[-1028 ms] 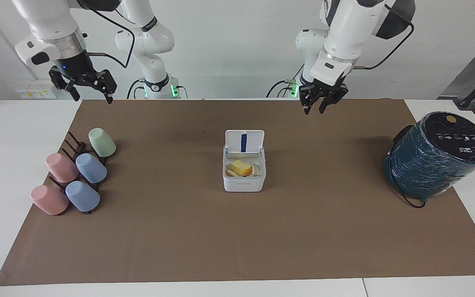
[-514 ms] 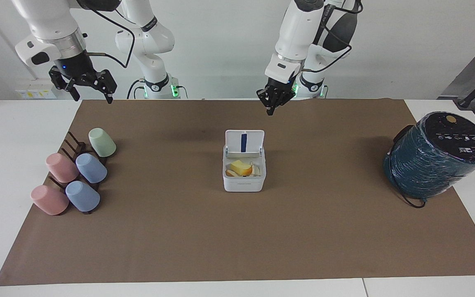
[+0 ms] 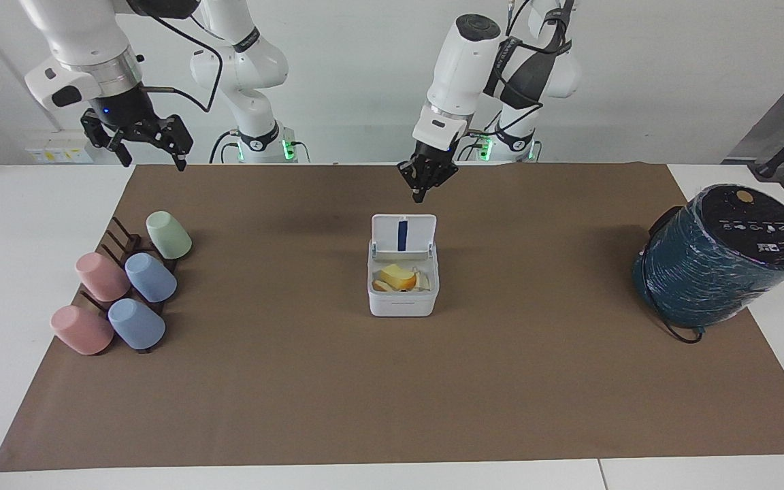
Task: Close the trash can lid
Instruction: 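Push the raised lid down over the trash can with the left gripper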
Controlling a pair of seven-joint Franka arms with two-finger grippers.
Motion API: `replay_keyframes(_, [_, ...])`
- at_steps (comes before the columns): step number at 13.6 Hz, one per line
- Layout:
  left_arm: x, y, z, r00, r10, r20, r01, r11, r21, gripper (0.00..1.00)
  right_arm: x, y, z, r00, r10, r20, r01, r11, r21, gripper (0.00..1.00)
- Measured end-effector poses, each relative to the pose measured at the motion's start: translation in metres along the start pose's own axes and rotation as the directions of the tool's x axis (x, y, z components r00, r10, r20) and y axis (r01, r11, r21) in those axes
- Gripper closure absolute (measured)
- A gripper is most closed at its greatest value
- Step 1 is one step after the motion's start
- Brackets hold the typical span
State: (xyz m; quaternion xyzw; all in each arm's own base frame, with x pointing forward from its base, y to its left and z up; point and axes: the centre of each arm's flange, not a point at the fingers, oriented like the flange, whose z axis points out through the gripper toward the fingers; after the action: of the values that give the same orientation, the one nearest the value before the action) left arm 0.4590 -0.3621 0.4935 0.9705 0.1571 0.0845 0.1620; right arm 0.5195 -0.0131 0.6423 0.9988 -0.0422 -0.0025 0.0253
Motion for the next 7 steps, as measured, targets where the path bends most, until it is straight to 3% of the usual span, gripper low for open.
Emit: replay_keyframes(7, [0.045,-0.01,0.037,0.992,-0.103,-0.074,0.095,0.989,-0.11,0.99,0.0,0.0,0.0,1.0,0.0,0.0,0.0,1.0,0.0,0.0])
